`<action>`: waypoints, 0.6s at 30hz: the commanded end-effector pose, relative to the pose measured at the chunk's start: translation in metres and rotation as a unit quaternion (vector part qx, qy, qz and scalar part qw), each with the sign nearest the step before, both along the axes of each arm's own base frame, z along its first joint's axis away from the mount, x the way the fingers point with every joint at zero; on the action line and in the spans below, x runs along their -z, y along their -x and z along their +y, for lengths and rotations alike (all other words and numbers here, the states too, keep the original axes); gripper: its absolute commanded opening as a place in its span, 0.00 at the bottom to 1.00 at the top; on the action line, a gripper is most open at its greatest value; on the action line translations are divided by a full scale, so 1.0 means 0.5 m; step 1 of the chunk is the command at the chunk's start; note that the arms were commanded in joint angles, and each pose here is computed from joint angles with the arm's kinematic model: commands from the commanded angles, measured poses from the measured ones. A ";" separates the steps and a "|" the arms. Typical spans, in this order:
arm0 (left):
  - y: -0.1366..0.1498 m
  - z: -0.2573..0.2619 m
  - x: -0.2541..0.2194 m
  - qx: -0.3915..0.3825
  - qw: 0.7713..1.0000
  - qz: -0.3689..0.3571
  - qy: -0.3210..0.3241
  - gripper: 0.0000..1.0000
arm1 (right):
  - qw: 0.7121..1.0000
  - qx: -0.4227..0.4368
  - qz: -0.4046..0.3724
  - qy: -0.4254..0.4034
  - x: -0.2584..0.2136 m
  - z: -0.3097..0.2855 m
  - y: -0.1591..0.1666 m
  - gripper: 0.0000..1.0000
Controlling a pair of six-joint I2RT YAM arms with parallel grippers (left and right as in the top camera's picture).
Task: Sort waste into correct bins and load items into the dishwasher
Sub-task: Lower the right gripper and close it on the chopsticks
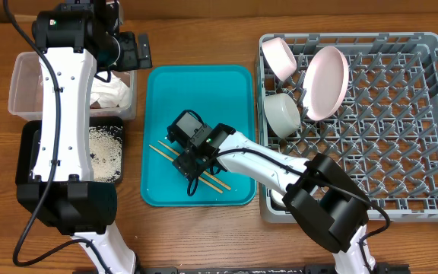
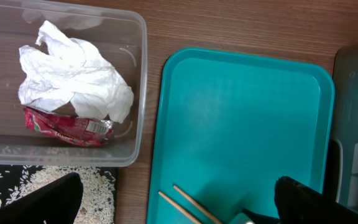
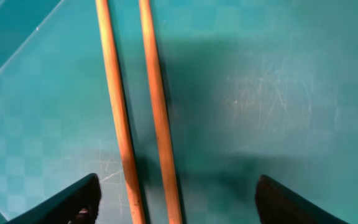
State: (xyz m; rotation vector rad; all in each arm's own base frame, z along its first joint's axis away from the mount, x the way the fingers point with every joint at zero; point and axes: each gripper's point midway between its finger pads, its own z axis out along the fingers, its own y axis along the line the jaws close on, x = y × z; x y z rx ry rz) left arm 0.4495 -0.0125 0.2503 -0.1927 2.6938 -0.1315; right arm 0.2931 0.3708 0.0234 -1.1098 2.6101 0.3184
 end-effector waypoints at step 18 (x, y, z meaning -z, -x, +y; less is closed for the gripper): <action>-0.003 -0.005 -0.012 0.002 1.000 -0.009 0.006 1.00 | 0.997 -0.075 -0.035 0.004 -0.006 0.022 0.006 0.89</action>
